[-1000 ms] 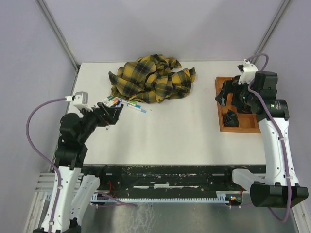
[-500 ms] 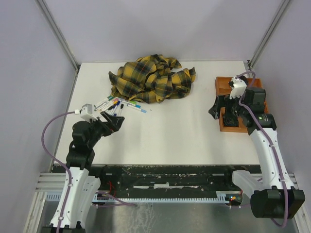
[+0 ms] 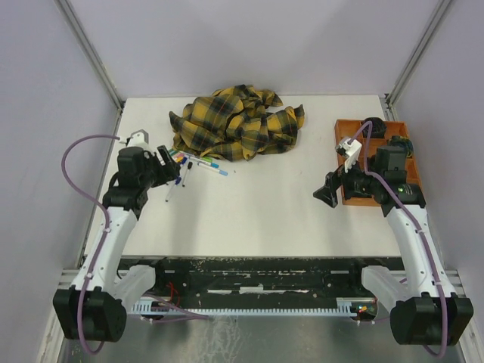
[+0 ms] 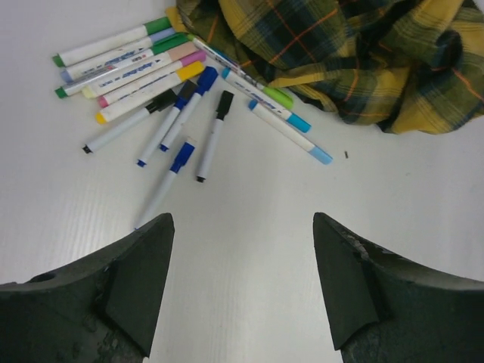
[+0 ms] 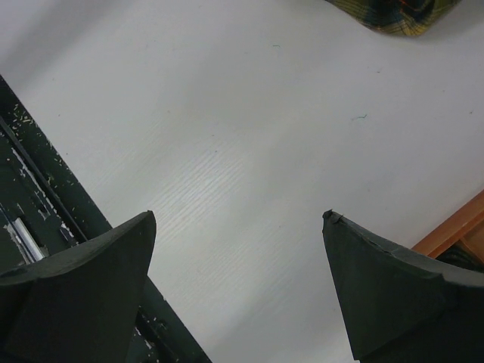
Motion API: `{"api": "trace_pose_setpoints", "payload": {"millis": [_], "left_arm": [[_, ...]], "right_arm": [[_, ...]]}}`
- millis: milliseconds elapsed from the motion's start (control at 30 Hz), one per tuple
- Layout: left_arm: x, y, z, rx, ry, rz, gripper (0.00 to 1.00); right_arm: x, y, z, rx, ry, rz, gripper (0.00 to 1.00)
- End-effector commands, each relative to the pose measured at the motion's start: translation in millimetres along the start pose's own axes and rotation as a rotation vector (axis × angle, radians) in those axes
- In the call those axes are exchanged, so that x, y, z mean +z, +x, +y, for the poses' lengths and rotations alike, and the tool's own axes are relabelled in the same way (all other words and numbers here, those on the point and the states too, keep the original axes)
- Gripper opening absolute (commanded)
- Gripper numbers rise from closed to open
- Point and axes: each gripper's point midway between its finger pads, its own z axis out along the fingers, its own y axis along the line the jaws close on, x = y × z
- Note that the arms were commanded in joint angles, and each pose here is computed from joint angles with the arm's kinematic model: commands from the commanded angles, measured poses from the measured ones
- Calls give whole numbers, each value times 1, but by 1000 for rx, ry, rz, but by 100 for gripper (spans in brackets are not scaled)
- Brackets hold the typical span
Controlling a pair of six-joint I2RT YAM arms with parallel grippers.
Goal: Open the pen caps
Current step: Pick up the pen from the center of the board.
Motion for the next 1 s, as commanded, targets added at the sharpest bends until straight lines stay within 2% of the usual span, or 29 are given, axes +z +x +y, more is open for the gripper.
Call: {"api": "trace_pose_setpoints", "payload": {"millis": [0,133,300,433,533,767,967], "left_arm": [[18,-9,24,197,-107,50,75],[46,10,13,241,-46,212,71],[75,24,0,390,-106,329,67],[107,44,0,459,-157,466,54],[125,60,2,468,-168,539,49],[134,58,6,478,-184,528,48],[141,67,18,453,-188,564,47]], "right_arm": [[-2,-12,12,-92,-77,-36,99],[-3,-10,2,-107,-24,-16,99],[-2,-8,-3,-107,-5,-4,99],[-1,-5,-5,-107,2,4,99],[0,-3,-10,-107,21,13,99],[1,-3,-12,-99,28,17,99],[2,-1,-14,-95,35,23,99]]}}
